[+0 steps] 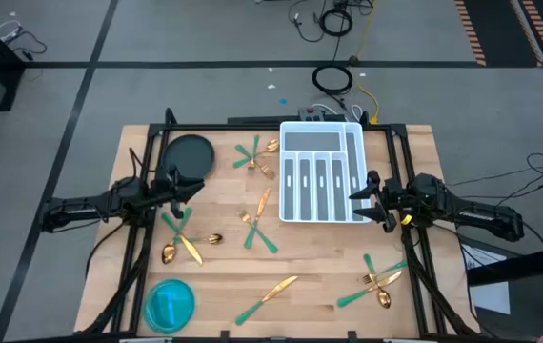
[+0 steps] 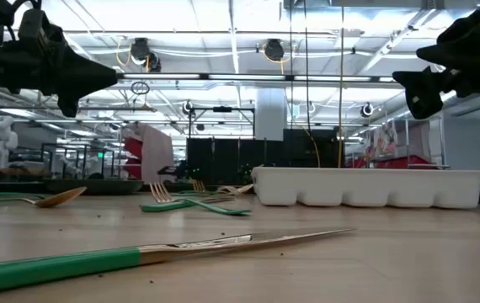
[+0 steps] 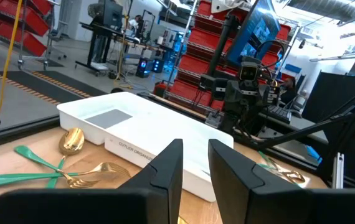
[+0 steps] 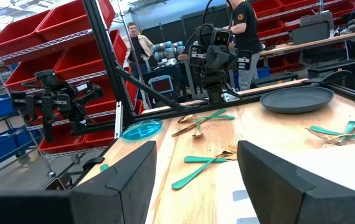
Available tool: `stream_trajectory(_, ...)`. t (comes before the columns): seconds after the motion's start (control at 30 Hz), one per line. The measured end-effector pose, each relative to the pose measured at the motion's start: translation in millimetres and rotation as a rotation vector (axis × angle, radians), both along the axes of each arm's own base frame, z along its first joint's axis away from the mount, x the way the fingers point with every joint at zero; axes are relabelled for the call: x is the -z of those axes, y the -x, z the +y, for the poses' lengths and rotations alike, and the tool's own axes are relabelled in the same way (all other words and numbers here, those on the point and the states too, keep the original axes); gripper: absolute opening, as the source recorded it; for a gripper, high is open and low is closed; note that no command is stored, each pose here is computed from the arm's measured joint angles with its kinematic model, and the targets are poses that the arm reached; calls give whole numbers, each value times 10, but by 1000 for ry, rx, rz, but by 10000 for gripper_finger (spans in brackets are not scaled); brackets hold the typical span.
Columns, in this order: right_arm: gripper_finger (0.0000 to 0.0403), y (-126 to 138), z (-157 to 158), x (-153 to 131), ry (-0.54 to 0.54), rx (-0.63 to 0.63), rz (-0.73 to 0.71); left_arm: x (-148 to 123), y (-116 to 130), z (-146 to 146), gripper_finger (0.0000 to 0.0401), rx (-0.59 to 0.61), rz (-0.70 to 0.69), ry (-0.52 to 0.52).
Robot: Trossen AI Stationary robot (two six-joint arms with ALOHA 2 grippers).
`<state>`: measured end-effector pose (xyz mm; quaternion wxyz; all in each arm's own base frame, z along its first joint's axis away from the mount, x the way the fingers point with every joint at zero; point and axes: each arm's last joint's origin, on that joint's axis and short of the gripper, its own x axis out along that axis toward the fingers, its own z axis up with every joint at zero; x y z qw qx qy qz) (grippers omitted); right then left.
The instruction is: Sort silverware
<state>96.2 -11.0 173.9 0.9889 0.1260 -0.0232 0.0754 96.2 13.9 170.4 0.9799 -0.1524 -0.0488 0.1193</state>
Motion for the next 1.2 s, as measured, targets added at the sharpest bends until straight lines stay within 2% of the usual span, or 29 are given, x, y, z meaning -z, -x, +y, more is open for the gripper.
stream_trajectory(0.13, 217, 2, 3, -22, 35, -7, -27, 0, 0, 0, 83, 0, 0, 0)
stream_trajectory(0.3, 217, 1, 3, -28, -88, -16, -15, 0, 0, 0, 83, 0, 0, 0)
stream_trajectory(0.47, 217, -2, -13, -24, -117, 36, -11, 1, 0, 0, 83, 0, 1, 0)
stream_trajectory(0.6, 217, -2, -13, -21, -218, 29, 5, 0, 0, 0, 83, -1, 2, -6)
stream_trajectory(0.77, 217, -3, -42, -24, -287, 122, -7, 1, 3, 12, 83, -58, 81, -289)
stream_trajectory(0.93, 217, 8, -81, -88, -383, 240, -94, -16, 6, 18, 83, -96, 120, -466)
stream_trajectory(1.0, 217, 13, -99, -99, -389, 301, -117, -17, 6, 18, 83, -99, 129, -502)
stream_trajectory(1.1, 217, 24, -127, -117, -407, 398, -158, -14, 8, 24, 83, -118, 136, -498)
stream_trajectory(1.2, 217, 43, -145, -171, -481, 443, -237, -26, 14, 41, 83, -181, 140, -489)
